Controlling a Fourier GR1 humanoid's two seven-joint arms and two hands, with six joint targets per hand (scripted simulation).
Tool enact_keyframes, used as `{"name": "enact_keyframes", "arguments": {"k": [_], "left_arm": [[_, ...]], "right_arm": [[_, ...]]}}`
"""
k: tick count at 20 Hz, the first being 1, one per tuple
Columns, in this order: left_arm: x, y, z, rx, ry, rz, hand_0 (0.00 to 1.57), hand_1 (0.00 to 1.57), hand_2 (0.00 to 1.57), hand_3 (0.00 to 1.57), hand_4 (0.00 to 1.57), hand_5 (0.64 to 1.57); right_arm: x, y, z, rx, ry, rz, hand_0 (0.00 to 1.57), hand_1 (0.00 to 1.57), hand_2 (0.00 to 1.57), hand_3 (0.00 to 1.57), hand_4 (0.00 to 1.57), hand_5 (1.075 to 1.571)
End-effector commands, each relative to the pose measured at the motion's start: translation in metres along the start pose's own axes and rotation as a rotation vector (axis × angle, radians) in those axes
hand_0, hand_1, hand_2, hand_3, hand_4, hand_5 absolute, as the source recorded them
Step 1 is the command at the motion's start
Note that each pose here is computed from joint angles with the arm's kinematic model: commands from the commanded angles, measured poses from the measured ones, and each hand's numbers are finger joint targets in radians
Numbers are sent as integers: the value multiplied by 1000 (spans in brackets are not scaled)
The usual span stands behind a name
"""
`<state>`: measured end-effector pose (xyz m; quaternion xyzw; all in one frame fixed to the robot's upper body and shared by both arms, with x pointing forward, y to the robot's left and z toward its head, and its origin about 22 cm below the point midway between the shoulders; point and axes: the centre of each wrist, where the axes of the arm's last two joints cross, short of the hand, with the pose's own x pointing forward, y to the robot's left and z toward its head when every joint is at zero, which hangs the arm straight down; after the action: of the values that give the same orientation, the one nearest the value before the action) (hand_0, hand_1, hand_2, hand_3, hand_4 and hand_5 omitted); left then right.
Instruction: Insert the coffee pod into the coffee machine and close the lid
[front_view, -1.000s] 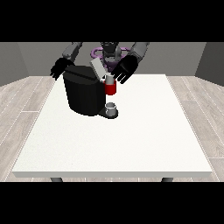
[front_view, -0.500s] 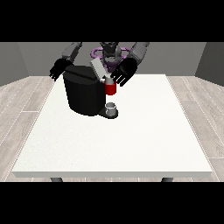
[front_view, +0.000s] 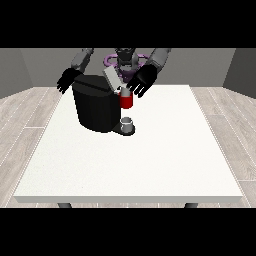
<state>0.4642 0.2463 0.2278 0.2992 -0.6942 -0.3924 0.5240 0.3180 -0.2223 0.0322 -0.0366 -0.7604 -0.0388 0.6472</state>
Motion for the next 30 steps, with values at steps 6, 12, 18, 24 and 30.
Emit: {"name": "enact_keyframes", "arguments": {"k": [6, 12, 18, 24, 30], "left_arm": [[4, 31, 0, 88, -28, -31, 1064, 1064, 1117, 952, 360, 1571], [-14, -7, 5, -88, -24, -86, 0, 0, 0, 0, 0, 1571], [-3, -15, 2, -96, -9, -113, 0, 0, 0, 0, 0, 1571], [-9, -10, 5, -98, -5, -101, 0, 0, 0, 0, 0, 1571], [-2, -39, 7, -142, -29, -85, 0, 0, 0, 0, 0, 1571]], "right_arm": [[19, -6, -16, 20, -73, -7, 0, 0, 0, 0, 459, 1571], [0, 23, 9, 12, -2, -19, 0, 0, 0, 0, 419, 1571], [-14, -7, 4, -32, 28, 28, 0, 0, 0, 0, 338, 1571], [-9, -8, 4, -22, 34, 21, 0, 0, 0, 0, 416, 1571], [-39, -9, 24, -69, 76, -4, 0, 0, 0, 0, 383, 1571]]}}
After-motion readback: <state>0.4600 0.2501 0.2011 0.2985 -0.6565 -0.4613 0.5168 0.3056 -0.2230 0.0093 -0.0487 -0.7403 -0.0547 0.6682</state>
